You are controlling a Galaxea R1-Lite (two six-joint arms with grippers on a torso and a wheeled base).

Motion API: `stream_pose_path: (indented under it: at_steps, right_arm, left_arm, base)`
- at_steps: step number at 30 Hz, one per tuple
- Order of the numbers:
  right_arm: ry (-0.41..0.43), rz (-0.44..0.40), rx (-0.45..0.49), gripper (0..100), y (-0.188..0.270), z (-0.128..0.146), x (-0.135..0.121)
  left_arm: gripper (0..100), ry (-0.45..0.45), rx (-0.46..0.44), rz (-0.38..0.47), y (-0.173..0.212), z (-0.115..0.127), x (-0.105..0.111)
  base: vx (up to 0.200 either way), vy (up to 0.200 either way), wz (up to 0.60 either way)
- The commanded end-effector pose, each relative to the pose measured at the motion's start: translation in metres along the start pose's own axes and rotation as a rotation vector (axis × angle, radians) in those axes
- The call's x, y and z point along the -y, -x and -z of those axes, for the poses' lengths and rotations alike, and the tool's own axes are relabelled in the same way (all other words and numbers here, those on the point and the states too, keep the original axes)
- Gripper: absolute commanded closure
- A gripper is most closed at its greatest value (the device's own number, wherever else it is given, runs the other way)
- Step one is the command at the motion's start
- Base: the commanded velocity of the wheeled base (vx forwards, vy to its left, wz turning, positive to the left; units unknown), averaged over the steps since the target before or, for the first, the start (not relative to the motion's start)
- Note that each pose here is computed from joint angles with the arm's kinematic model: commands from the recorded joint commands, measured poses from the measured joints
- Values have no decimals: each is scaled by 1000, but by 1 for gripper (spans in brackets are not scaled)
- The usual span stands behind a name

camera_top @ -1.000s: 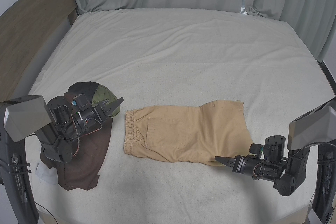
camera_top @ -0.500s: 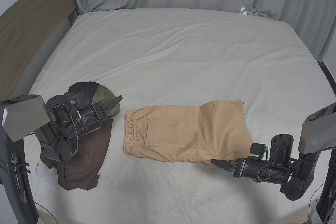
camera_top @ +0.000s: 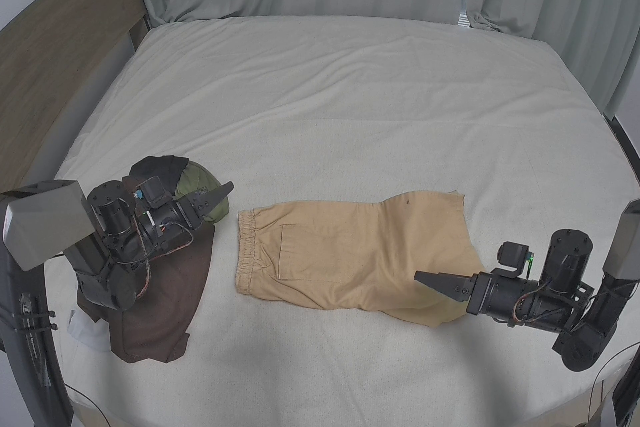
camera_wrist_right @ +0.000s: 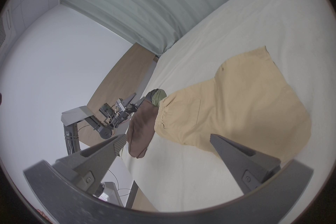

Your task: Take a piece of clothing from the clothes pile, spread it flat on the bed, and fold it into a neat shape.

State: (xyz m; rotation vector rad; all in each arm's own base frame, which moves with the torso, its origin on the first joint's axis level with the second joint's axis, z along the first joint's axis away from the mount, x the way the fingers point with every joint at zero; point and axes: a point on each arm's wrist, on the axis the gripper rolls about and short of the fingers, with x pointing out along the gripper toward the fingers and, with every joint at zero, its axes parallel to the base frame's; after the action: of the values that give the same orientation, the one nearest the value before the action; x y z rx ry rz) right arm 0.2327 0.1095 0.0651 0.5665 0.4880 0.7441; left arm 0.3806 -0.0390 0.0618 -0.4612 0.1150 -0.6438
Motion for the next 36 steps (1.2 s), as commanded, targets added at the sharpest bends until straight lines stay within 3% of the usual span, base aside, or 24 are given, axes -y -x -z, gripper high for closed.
stream_pose_path:
  at_steps: [1, 8, 17, 31, 36]
  right_arm:
    - [15, -8, 43, 0, 5, -10, -2]
    - [90, -85, 176, 0, -7, -47, -11]
    - [131, -167, 178, 0, 8, -54, -25]
    - [142, -175, 197, 0, 12, -58, -29]
    - [139, -173, 193, 0, 11, -57, -29]
  left_arm:
    - [0, 1, -3, -1, 0, 1, 0]
    - [0, 13, -31, 17, 2, 6, 3]
    - [0, 40, -91, 74, 8, 12, 4]
    - [0, 175, -145, 80, 14, 23, 4]
    - [0, 204, -175, 63, 12, 37, -3]
  base:
    - [0, 0, 0]
    - [0, 0, 0]
    - [0, 0, 0]
    - [0, 0, 0]
    - [0, 0, 0]
